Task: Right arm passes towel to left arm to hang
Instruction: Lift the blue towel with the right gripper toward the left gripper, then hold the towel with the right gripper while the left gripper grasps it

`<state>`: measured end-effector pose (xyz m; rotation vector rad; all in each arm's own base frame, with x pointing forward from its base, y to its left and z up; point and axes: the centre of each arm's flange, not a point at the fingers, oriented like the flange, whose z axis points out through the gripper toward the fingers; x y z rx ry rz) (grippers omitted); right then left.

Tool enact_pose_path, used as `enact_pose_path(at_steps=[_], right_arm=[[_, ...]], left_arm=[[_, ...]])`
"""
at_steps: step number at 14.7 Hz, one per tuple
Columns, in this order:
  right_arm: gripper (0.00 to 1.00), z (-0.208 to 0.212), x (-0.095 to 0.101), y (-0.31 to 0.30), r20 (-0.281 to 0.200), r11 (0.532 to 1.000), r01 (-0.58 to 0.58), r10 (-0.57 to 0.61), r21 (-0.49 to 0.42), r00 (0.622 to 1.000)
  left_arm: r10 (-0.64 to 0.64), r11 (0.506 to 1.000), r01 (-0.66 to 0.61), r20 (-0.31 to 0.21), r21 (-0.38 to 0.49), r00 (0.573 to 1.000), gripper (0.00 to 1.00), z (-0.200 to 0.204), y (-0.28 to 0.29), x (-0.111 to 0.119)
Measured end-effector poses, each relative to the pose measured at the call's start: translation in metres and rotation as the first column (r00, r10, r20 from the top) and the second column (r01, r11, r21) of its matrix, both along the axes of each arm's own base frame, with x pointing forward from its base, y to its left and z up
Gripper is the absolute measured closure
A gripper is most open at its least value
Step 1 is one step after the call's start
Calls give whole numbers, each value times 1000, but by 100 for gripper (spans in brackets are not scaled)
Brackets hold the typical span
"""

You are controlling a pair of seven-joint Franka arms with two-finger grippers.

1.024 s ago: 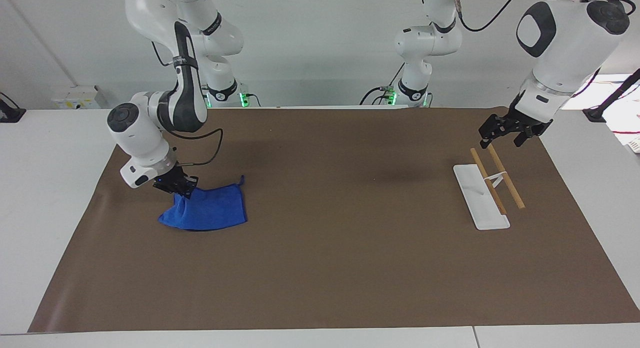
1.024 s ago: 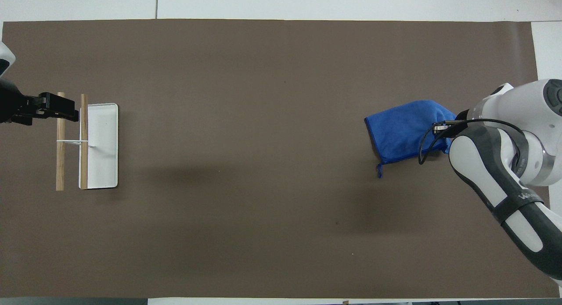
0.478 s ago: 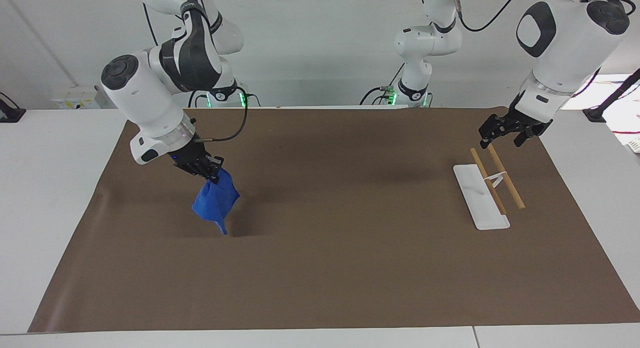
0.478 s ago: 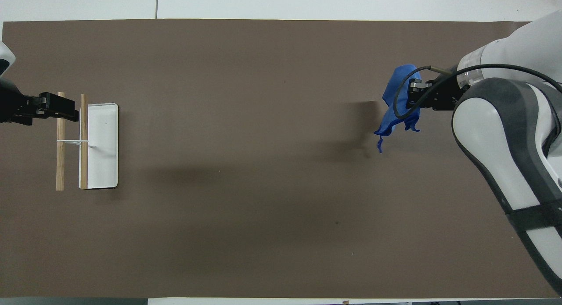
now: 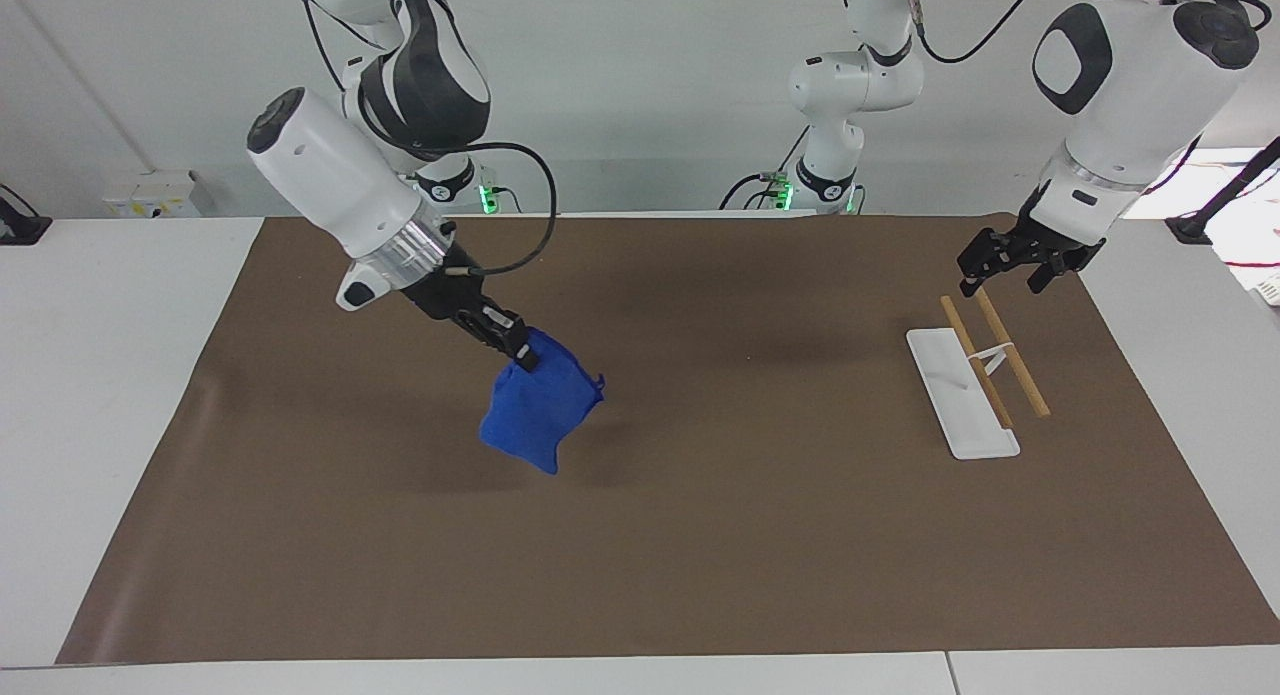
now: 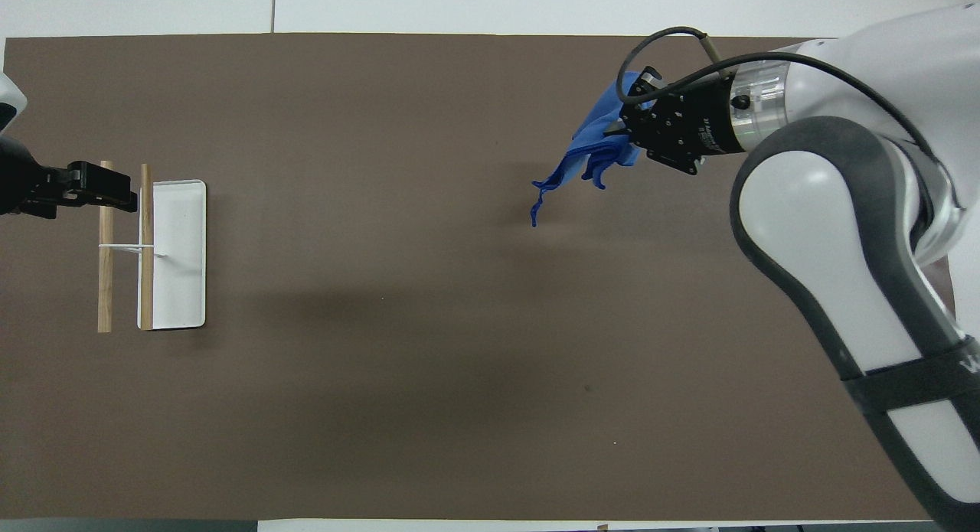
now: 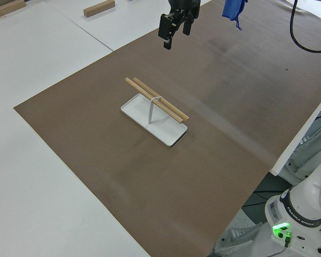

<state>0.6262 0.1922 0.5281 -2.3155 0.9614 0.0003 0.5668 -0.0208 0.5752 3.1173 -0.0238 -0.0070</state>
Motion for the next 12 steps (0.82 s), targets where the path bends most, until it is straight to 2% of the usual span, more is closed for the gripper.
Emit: enact_pose_path(at_steps=[2, 5, 8, 10, 12], right_arm=[[93, 2, -4, 40, -29, 988, 115, -113, 105, 993], [93, 8, -12, 81, -114, 930, 274, -253, 244, 961], [93, 11, -22, 110, -197, 875, 383, -336, 297, 921], [93, 12, -29, 127, -235, 844, 430, -368, 322, 900], [93, 13, -36, 141, -269, 809, 465, -387, 360, 882]], left_arm=[[0, 1000, 0, 0, 0, 1000, 0, 0, 0, 0], [-1, 1000, 1, 0, 0, 1000, 0, 0, 0, 0], [-6, 1000, 6, -1, 0, 1000, 0, 0, -3, 0], [-5, 1000, 5, -2, 0, 1000, 0, 0, -4, 0], [51, 999, -51, 2, -1, 999, 0, 0, -8, 0]])
